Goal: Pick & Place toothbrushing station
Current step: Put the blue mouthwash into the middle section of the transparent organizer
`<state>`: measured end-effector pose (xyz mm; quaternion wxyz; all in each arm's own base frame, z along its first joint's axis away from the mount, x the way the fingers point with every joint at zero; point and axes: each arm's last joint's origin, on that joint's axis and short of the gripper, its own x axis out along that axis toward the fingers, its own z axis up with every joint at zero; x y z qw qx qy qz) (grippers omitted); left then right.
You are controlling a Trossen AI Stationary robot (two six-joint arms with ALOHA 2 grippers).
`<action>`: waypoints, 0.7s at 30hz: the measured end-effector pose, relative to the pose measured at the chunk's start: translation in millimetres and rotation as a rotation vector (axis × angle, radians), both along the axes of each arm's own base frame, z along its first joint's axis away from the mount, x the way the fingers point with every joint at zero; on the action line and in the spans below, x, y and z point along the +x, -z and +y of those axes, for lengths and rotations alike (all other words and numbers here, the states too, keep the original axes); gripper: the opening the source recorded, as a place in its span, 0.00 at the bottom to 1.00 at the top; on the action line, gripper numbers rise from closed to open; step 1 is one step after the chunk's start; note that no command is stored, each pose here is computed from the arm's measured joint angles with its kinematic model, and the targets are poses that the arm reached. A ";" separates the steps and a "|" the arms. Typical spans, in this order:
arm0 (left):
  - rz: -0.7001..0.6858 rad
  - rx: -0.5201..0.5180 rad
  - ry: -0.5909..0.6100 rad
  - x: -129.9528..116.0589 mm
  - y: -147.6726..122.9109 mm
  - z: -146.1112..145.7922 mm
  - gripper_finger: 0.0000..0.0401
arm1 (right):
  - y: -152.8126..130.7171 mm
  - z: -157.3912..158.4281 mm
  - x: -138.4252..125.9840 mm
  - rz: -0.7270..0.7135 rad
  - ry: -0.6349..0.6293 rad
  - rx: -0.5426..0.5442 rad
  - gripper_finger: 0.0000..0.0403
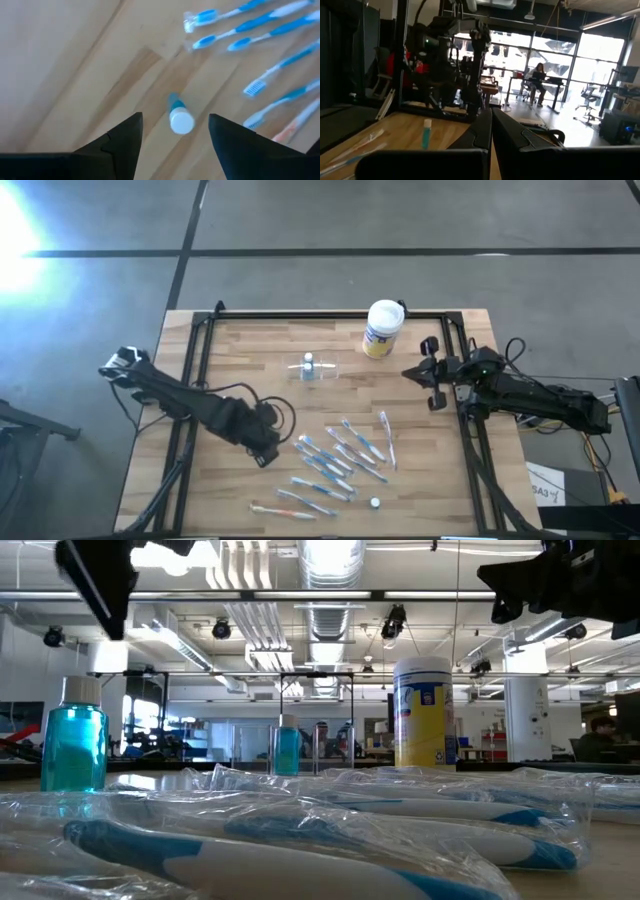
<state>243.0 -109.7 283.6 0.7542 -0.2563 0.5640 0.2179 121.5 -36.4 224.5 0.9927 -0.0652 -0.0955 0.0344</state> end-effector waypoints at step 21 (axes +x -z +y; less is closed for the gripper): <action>0.036 -0.131 -0.017 2.9 37.1 -7.1 0.58 | -0.8 0.0 0.3 0.001 0.006 -0.035 0.02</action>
